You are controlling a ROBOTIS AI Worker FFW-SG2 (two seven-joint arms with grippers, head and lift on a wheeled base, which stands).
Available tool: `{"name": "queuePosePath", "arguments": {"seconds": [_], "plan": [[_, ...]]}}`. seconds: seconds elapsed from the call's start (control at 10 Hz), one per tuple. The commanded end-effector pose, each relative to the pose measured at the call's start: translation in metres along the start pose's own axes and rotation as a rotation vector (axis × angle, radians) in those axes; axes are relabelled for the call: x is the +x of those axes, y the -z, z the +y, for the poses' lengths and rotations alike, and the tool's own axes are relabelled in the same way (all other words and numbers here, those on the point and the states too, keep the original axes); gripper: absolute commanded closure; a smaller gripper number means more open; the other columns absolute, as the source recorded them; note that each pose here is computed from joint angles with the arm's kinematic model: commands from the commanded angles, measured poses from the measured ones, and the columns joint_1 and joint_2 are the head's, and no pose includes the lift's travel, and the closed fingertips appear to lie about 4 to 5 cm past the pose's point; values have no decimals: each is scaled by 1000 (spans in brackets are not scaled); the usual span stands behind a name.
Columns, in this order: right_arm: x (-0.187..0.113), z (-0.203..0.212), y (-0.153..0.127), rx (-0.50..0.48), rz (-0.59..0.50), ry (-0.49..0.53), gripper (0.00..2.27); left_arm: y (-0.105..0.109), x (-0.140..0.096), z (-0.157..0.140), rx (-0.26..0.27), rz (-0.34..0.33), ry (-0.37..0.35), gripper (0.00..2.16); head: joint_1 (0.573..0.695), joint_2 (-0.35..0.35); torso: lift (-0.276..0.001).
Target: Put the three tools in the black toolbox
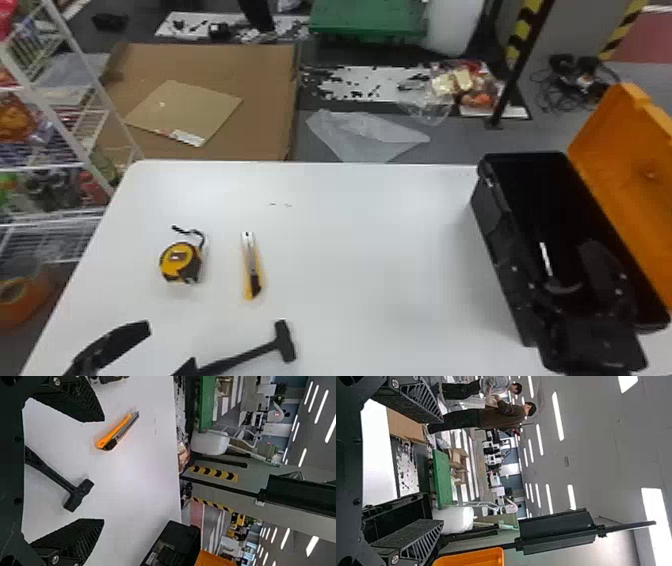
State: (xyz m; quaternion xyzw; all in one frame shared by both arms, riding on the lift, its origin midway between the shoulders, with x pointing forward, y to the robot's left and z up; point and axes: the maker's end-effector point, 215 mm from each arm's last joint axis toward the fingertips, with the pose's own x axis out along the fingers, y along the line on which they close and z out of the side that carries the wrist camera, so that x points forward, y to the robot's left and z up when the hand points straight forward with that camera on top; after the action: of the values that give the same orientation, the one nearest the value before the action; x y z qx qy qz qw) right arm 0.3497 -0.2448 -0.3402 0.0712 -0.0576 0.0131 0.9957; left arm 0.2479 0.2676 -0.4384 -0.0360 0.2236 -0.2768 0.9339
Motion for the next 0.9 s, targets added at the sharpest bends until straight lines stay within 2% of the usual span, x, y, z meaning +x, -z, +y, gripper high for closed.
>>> {"name": "queuePosePath", "arguments": {"seconds": [0.0,0.5,0.8], "plan": [[-1,0,1,2,3,2,103,11,-2,12,5,24,-14,93,695,40,-55],[-5,2,3,5,7,7,103,21,-1,29,45,91,20,93,695,78,-55],[-6,4,2,7,4,13,103,36,9,37,11,107,23,97,695,105,-55]]}}
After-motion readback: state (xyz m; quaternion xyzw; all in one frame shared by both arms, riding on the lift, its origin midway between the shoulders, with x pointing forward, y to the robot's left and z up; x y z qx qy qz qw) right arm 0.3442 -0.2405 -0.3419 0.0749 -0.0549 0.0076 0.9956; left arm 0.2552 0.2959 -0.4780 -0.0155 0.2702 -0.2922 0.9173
